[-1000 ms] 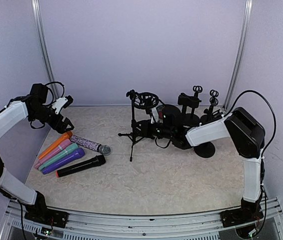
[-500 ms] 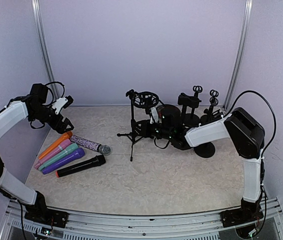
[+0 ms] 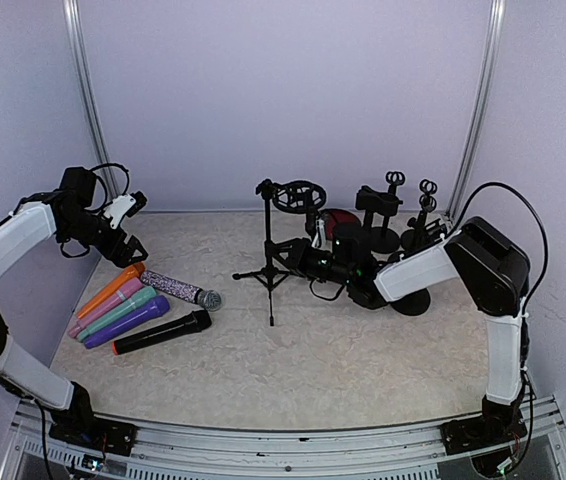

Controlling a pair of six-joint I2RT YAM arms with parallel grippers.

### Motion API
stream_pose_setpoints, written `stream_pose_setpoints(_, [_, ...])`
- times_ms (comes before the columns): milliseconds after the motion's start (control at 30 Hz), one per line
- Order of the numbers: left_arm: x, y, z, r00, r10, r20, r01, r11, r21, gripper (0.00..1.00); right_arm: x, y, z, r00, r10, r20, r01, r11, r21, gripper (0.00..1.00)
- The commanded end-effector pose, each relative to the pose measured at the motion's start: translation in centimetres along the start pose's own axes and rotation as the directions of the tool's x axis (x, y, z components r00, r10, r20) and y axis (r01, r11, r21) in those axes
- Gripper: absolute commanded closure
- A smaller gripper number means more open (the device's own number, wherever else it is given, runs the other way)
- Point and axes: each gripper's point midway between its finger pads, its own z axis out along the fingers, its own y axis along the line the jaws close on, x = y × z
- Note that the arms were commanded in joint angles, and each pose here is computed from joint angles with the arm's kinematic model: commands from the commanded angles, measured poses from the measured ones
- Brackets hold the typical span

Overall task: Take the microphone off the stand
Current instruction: Unscrew the knob on the stand of the microphone stand.

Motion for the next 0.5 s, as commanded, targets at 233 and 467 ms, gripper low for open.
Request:
stream_pose_setpoints(233, [0.1, 0.2, -0.7, 1.0, 0.009, 0.009, -0.009, 1.0, -0.012, 0.06, 6.0, -6.4, 0.0, 0.876, 0.459, -0.151, -0.449, 0.888, 0.097, 1.0])
stream_pose_setpoints(467, [0.1, 0.2, -0.7, 1.0, 0.01, 0.01, -0.009, 1.0, -0.014, 0.06, 4.7, -5.7, 0.3, 0.858, 0.491, -0.15, -0.489, 0.871, 0.053, 0.91])
